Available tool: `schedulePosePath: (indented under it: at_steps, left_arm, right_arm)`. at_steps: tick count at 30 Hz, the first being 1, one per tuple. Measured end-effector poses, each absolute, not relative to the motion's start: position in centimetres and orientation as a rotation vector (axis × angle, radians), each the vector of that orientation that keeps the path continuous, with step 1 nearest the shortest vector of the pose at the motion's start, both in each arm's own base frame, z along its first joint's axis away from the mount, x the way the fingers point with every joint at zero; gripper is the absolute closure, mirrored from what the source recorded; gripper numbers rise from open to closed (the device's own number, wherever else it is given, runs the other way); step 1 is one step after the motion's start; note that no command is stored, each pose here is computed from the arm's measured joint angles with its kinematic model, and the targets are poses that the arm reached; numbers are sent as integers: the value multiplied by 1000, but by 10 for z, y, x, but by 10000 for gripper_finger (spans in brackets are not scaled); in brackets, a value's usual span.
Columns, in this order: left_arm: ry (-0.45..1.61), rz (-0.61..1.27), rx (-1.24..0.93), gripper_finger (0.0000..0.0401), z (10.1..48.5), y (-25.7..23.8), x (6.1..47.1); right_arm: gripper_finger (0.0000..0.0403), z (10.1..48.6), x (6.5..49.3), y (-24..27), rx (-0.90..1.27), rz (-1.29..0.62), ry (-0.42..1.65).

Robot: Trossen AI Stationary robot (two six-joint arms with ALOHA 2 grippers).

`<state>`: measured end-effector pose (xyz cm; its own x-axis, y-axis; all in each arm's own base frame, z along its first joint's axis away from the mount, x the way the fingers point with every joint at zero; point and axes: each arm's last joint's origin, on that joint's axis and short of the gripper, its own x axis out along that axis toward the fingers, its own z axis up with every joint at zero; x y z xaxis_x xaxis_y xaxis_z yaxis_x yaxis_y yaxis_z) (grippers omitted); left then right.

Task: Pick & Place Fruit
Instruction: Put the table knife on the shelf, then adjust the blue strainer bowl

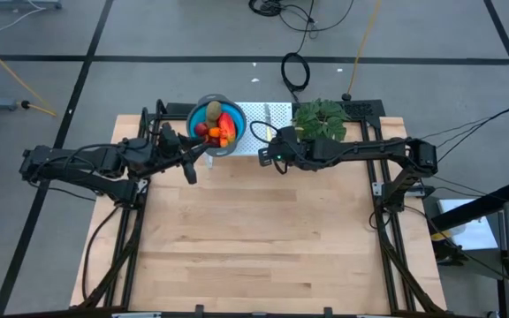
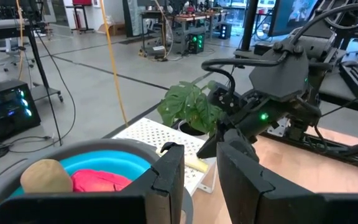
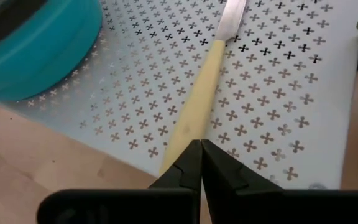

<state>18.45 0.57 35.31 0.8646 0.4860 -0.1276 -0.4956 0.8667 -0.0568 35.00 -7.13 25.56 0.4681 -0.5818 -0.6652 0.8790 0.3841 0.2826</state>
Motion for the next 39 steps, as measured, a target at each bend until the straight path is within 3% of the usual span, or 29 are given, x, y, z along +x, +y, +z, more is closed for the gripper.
schedulePosePath:
  at_steps: [4, 12, 25, 39]
  left_arm:
    - [138, 526, -77, 309, 351, 6, 182]
    - [147, 680, -89, 309, 351, 11, 167]
    - [146, 1107, -297, 309, 337, 43, 136]
    - [243, 1160, -629, 309, 319, 90, 125]
  right_arm:
    - [402, 261, 347, -70, 633, -997, 496]
    - [402, 306, 324, -58, 453, -1005, 378]
    - [402, 345, 292, -44, 363, -942, 338]
    - [402, 358, 279, -37, 286, -889, 343]
